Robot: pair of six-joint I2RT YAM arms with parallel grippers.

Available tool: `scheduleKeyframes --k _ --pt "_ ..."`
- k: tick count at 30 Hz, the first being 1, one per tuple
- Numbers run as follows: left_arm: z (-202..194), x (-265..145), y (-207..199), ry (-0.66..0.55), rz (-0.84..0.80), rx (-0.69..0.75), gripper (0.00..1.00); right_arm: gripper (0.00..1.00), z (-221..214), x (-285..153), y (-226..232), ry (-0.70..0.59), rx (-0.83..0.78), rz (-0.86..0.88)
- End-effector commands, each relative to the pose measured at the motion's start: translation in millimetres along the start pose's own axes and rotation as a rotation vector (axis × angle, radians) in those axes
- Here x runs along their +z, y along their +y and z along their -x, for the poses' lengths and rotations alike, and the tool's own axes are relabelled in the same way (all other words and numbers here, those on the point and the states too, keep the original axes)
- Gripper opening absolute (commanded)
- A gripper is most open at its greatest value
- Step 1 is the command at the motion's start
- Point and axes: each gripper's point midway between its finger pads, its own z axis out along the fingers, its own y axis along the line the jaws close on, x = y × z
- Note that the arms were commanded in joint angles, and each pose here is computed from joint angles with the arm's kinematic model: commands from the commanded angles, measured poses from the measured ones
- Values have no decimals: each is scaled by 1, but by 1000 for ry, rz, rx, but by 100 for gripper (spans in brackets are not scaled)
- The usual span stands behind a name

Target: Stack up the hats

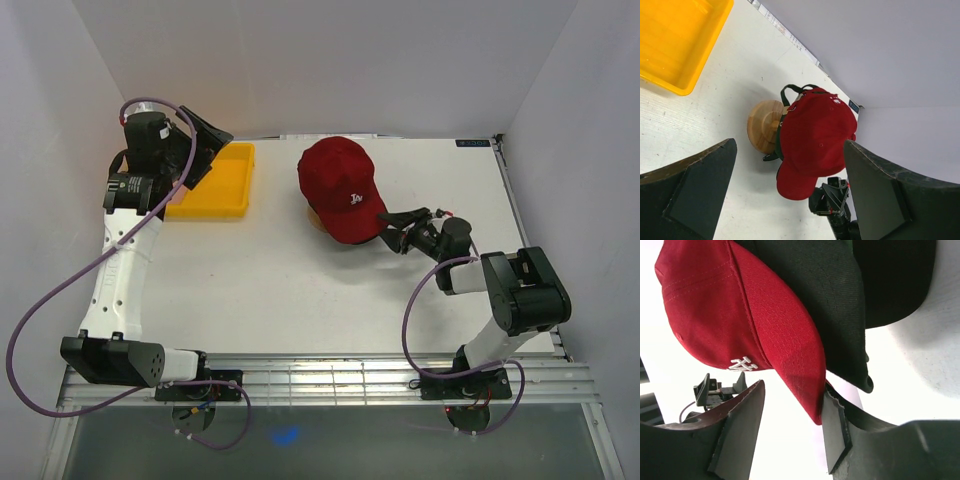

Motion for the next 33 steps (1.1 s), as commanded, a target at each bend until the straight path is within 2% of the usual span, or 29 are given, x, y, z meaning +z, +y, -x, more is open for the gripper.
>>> scheduleKeyframes --k 1,3,4,5,13,19,25,33 --pt "3 -15 -7 -16 -39 8 98 51 -2 -1 9 4 -55 14" --pt "2 -14 -8 -16 -42 7 98 42 -2 -1 9 2 -53 11" --pt "2 -14 -7 -15 -40 7 98 32 -2 -2 9 2 -53 9" --pt "2 -14 -6 -14 -37 6 98 28 -2 -2 7 -2 -48 1" --pt "4 -17 -3 -26 -20 22 98 11 12 1 -8 -42 20 -62" --pt "3 -17 -2 -22 -15 26 98 8 35 -1 -26 -92 54 -179" --pt "3 -16 0 -22 -8 27 98 8 52 1 -40 -106 3 -275" --pt "3 -15 1 -24 -5 30 98 8 66 -4 -73 -132 -69 -491"
